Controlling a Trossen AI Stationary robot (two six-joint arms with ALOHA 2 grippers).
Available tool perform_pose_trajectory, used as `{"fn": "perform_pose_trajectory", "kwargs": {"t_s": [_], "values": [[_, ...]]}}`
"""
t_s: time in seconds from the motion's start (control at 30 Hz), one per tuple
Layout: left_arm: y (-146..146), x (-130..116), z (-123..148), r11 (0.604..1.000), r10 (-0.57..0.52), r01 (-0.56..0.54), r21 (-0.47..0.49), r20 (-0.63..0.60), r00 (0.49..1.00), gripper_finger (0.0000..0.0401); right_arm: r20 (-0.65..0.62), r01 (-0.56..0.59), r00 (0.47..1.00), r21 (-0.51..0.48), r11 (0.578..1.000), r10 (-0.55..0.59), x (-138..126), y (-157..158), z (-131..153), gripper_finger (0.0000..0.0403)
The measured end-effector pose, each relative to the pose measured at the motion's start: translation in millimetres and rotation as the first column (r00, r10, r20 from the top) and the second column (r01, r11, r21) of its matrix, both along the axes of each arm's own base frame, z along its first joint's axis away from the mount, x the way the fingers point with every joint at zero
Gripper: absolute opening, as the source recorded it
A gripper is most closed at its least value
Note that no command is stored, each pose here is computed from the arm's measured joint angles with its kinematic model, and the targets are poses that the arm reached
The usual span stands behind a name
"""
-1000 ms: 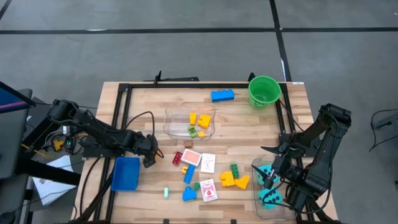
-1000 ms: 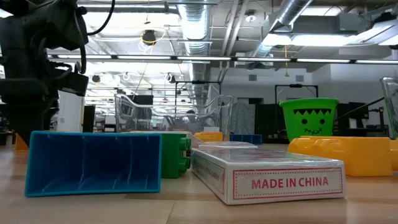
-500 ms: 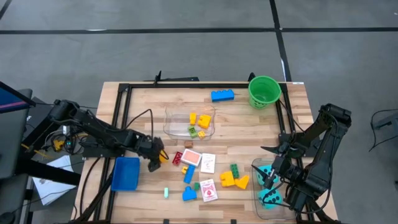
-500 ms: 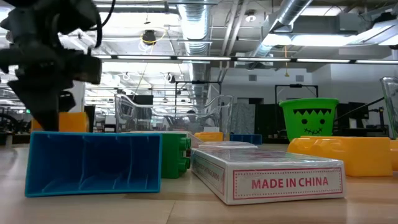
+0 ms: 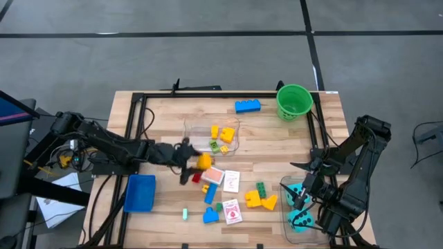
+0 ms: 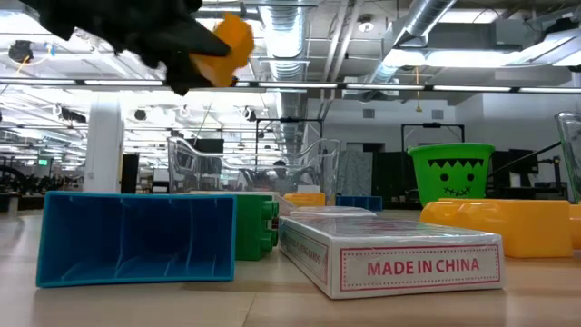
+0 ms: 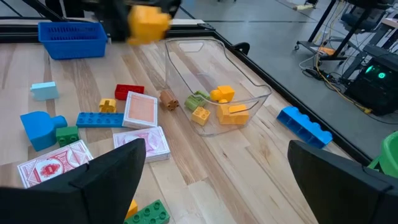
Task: Pick & Place Toys
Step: Put the yellow game piece into the top transparent bin
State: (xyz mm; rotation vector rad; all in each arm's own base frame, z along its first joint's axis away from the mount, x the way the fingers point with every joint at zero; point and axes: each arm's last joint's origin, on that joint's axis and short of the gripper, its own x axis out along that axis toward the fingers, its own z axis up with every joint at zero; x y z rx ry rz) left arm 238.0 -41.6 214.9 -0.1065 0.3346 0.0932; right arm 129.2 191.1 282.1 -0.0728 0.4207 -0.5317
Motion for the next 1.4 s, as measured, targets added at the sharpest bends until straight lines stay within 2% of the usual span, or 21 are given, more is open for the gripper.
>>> {"fn": "perform_pose_trajectory", "kwargs": {"t_s": [0.1, 0.17, 0.33, 0.47, 0.83, 1.23, 1.4], "values": [[20.9, 2.6, 1.2, 0.988, 0.135, -0.136, 0.069, 0.014, 0.991, 0.0258, 0.001, -0.001, 1.000, 0.000, 1.000, 0.001, 0.0, 0.0, 0.0, 0.0384], [35.9, 3.0, 0.9, 0.972, 0.219, -0.220, 0.082, 0.012, 0.976, 0.0258, 0.003, -0.001, 1.000, -0.001, 1.000, 0.001, 0.0, 0.1, 0.1, 0.0384], [68.2, 0.9, -0.1, 0.925, 0.373, -0.372, 0.082, 0.004, 0.928, 0.0260, 0.007, 0.001, 1.000, -0.003, 1.000, -0.001, 0.6, -0.3, 0.2, 0.0384], [83.2, -2.2, -4.0, 0.885, 0.465, -0.464, 0.047, -0.025, 0.885, 0.0260, 0.013, 0.002, 1.000, -0.001, 1.000, -0.002, 0.7, -0.4, 0.3, 0.0384], [87.1, 0.5, -34.2, 0.871, 0.486, -0.490, 0.039, -0.211, 0.848, 0.0261, 0.014, 0.002, 1.000, -0.006, 1.000, -0.002, 0.4, -0.7, 0.5, 0.0384], [87.1, 1.0, -35.2, 0.871, 0.487, -0.490, 0.040, -0.214, 0.847, 0.0263, 0.016, 0.002, 1.000, -0.001, 1.000, -0.002, 0.6, -0.4, 0.4, 0.0384], [87.1, 1.0, -35.3, 0.871, 0.486, -0.490, 0.040, -0.215, 0.847, 0.0283, 0.016, 0.002, 1.000, 0.000, 1.000, -0.002, 0.6, -0.4, 0.4, 0.0384]]}}
